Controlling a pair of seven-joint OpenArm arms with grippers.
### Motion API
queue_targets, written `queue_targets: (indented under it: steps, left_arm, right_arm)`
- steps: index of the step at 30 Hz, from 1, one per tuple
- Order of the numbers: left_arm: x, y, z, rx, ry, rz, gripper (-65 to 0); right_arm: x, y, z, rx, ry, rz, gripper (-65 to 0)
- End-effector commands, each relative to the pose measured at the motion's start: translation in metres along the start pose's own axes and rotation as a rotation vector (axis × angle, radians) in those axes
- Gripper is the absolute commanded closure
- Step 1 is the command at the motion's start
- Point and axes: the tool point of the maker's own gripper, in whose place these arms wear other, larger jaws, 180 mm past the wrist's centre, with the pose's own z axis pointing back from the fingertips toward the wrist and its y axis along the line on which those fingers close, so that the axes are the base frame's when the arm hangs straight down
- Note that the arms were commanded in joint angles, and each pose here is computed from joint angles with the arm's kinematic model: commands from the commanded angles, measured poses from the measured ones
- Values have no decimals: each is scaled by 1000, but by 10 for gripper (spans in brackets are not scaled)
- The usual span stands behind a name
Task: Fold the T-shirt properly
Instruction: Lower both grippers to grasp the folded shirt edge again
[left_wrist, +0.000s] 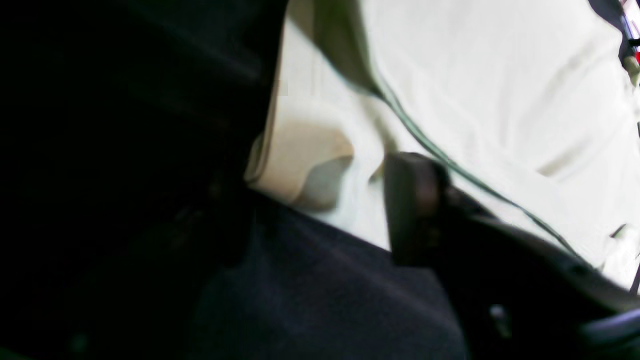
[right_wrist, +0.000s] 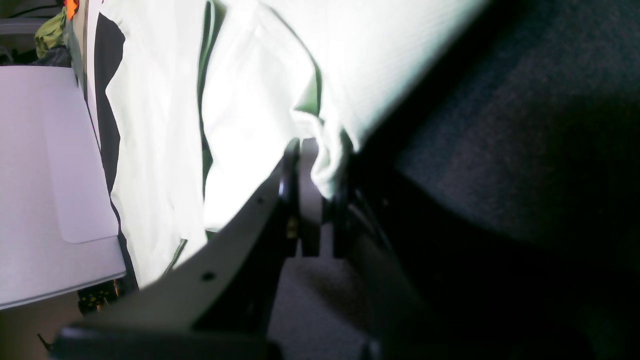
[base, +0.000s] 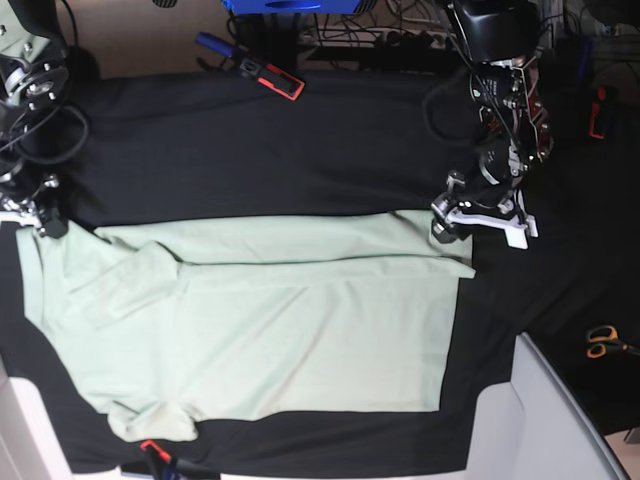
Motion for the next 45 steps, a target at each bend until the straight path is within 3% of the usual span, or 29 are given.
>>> queue_targets:
  steps: [1, 10, 14, 19, 31, 34, 37, 45]
  left_arm:
    - [-7, -3, 0, -5, 36, 4, -344]
    - [-6, -2, 0, -4, 29, 5, -309]
    - [2, -1, -2, -1, -24, 11, -296]
    - [-10, -2, -13, 3, 13, 44, -296]
    - [-3, 8, -11, 22, -4, 80, -289]
    - [-3, 10, -11, 25, -3, 79, -191]
    - [-2, 11, -11, 27, -4, 77, -8]
    - [-7, 24, -2, 50, 6, 45, 0]
  right_arm:
    - [23, 9, 2, 25, -48, 29, -3]
    - [23, 8, 3, 24, -47, 29, -3]
    - [23, 8, 3, 24, -47, 29, -3]
    - [20, 3, 5, 15, -42, 29, -3]
    - [21, 3, 6, 13, -43, 31, -3]
    - [21, 3, 6, 13, -43, 31, -3]
    - [21, 3, 6, 13, -43, 31, -3]
    - [27, 2, 8, 10, -51, 41, -3]
